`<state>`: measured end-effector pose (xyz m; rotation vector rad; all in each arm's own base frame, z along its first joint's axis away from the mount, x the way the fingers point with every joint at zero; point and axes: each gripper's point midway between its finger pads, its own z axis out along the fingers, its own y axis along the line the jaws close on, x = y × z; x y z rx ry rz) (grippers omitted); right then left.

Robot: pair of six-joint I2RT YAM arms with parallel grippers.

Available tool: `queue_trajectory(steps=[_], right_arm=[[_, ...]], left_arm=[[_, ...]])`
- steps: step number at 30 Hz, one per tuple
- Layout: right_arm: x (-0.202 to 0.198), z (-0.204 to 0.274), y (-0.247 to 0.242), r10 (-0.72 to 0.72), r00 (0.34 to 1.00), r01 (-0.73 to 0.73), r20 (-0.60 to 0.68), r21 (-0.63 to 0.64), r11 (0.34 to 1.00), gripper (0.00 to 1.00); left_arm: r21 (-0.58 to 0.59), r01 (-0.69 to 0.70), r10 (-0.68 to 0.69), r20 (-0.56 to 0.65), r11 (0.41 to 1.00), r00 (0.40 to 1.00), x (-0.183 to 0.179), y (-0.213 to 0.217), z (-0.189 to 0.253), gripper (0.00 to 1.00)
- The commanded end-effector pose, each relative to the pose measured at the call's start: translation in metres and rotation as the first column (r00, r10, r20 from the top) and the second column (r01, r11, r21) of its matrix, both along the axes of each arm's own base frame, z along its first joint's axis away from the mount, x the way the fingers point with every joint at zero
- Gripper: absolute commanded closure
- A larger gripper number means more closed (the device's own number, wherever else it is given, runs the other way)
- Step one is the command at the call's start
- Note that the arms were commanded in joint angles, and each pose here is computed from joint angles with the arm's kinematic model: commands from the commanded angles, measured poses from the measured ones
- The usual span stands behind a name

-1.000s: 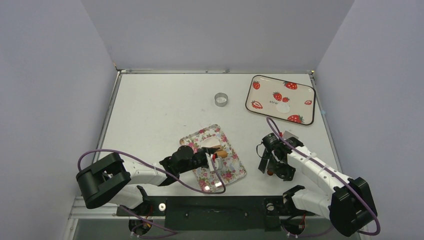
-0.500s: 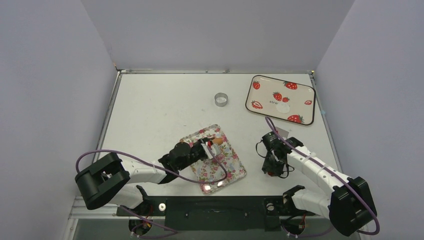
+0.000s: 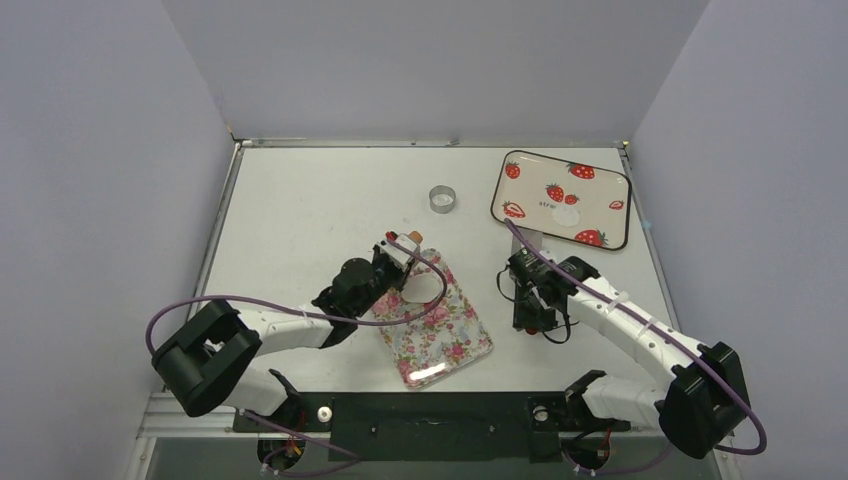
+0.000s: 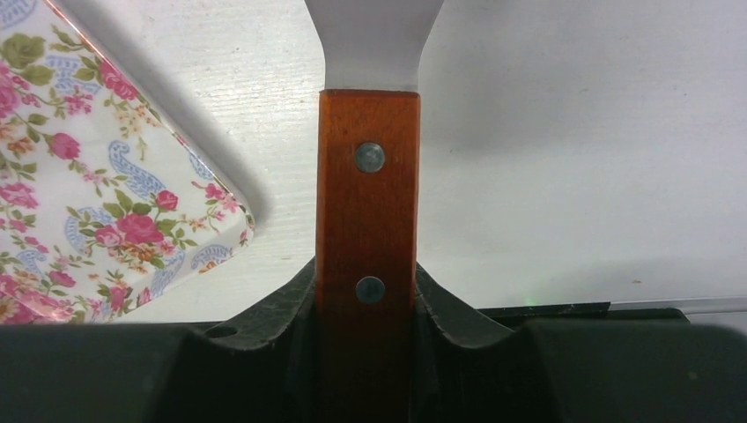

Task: Roll out the dumpling wrappers from the dough
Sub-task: Pick up the spatula from the center of the board, then place the spatula at the center of the board.

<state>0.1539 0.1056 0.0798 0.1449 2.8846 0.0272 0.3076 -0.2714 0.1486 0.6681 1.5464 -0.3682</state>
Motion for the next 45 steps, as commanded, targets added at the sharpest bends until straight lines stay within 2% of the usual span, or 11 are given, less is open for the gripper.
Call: queue_trajectory(steps=[1, 5, 10, 16, 26, 32, 34, 39, 44, 45], right_arm=[[0.016, 0.001, 0.005, 0.022, 0.998, -0.022, 0.056, -0.001, 1.0, 1.0], [0.011, -0.011, 0.004, 0.025, 0.999, -0.025, 0.034, -0.002, 1.0, 1.0], [0.009, -0.021, 0.005, 0.022, 0.999, -0.023, 0.024, 0.01, 1.0, 1.0], [0.005, -0.032, 0.006, 0.02, 1.0, -0.02, 0.003, 0.014, 1.0, 1.0], [0.001, -0.046, -0.002, 0.005, 1.0, -0.005, -0.007, -0.023, 1.0, 1.0], [0.001, -0.06, -0.012, -0.021, 1.0, 0.021, -0.008, -0.079, 0.997, 1.0], [0.006, -0.063, -0.016, -0.032, 0.999, 0.032, 0.005, -0.102, 0.994, 0.94], [0.015, -0.072, -0.012, -0.039, 0.999, 0.039, 0.002, -0.098, 0.994, 0.88], [0.022, -0.072, -0.011, -0.026, 1.0, 0.027, 0.006, -0.115, 0.993, 0.71], [0.025, -0.07, -0.009, -0.024, 1.0, 0.025, 0.013, -0.112, 0.993, 0.65]], left_arm=[[-0.151, 0.017, -0.021, -0.029, 0.988, 0.999, 0.007, -0.018, 0.014, 1.0], [-0.134, 0.053, -0.048, 0.04, 0.989, 0.998, 0.011, -0.025, 0.017, 1.0], [-0.115, 0.153, -0.143, 0.092, 0.981, 0.985, -0.016, -0.052, 0.027, 1.0], [-0.033, 0.127, -0.125, 0.061, 0.991, 0.99, -0.009, -0.045, 0.001, 1.0], [0.001, 0.088, -0.088, 0.028, 0.996, 0.996, 0.008, -0.028, -0.015, 1.0], [0.011, 0.105, -0.105, -0.031, 0.994, 0.994, 0.0, -0.027, -0.033, 1.0], [0.013, 0.107, -0.106, -0.038, 0.994, 0.994, -0.001, -0.027, -0.035, 1.0], [0.024, 0.11, -0.11, -0.028, 0.994, 0.994, -0.001, -0.026, -0.035, 1.0], [0.025, 0.111, -0.11, -0.031, 0.994, 0.993, -0.003, -0.024, -0.036, 1.0], [0.023, 0.114, -0.113, -0.03, 0.993, 0.993, -0.004, -0.025, -0.036, 1.0]])
